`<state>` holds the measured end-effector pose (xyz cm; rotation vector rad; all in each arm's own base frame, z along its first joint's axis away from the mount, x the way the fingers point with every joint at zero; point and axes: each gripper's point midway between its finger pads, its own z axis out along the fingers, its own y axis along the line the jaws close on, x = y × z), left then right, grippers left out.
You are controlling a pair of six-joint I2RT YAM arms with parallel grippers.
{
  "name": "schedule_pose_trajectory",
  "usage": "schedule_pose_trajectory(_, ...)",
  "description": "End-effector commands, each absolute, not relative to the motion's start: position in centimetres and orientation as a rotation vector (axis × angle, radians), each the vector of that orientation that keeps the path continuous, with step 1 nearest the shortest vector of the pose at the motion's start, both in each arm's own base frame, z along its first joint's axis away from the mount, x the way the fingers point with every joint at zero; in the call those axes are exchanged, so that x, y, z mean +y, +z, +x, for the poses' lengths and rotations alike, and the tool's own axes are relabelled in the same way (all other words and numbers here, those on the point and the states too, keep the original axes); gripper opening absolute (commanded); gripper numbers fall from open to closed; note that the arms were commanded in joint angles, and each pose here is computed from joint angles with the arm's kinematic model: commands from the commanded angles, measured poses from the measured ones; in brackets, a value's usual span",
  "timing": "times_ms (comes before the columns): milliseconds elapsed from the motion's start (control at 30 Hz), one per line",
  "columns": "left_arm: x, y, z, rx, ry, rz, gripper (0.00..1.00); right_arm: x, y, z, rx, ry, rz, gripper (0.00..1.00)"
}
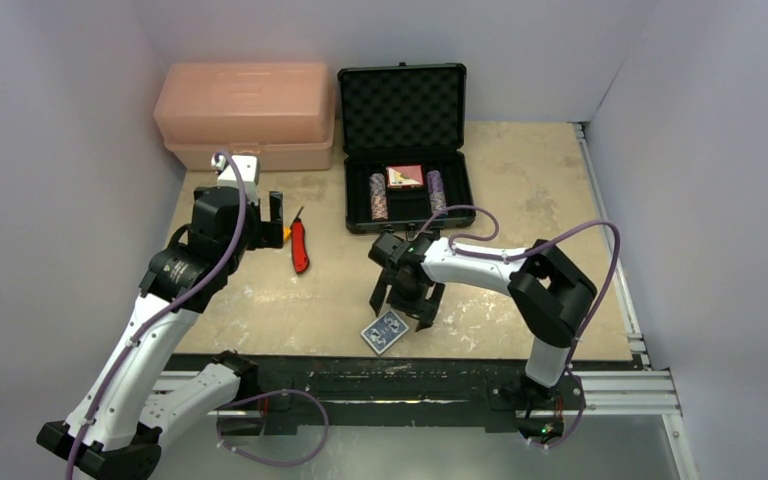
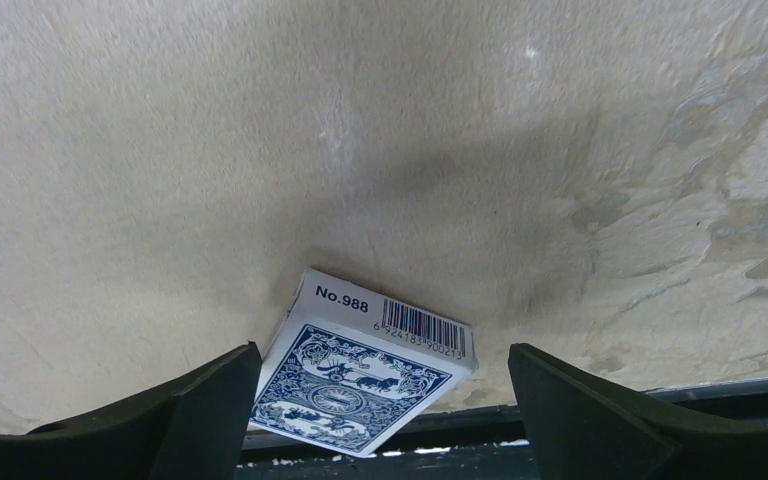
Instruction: Pack up texas hold em set
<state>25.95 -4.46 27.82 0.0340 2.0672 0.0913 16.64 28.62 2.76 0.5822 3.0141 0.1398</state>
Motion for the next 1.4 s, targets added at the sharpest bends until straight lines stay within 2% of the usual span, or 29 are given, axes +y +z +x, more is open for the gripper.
schedule_pose_trajectory(0, -4.5, 28.9, 26.2, 2.021, 0.073, 0.032, 0.91, 29.7, 3.4, 15.7, 3.023, 0.214, 0.604, 0.99)
schedule_pose_trajectory(333, -4.5, 29.0, 26.1, 2.019, 0.071, 0.032, 0.91, 31.2, 2.9, 15.2, 3.053, 0.229, 0.581, 0.99)
schedule_pose_trajectory(433, -4.4, 29.0, 26.1, 2.018, 0.072, 0.031, 0.91, 31.2, 2.6, 15.3, 3.054, 0.217, 0.578, 0.96)
schedule_pose_trajectory(633, -4.4, 29.0, 26.1, 2.018, 0.072, 0.031, 0.91, 31.4, 2.0, 15.6, 3.052, 0.186, 0.541, 0.84)
schedule_pose_trajectory(700, -4.4, 29.0, 26.1, 2.018, 0.072, 0.031, 0.91, 31.5, 1.8, 15.8, 3.051, 0.19, 0.529, 0.76)
schedule_pose_trajectory(800, -4.4, 29.0, 26.1, 2.019, 0.072, 0.031, 0.91, 31.6, 1.6, 15.9, 3.052, 0.189, 0.505, 0.66)
schedule_pose_trajectory(867, -4.5, 28.9, 26.1, 2.022, 0.072, 0.033, 0.91, 31.7, 1.5, 16.0, 3.054, 0.184, 0.491, 0.63)
schedule_pose_trajectory(967, -4.5, 28.8, 26.1, 2.025, 0.073, 0.035, 0.91, 31.6, 1.8, 16.5, 3.047, 0.175, 0.501, 0.51)
schedule_pose_trajectory(1367, -4.7, 28.6, 26.3, 2.033, 0.071, 0.041, 0.91, 26.7, 1.4, 22.6, 2.936, 0.061, 0.543, 0.48)
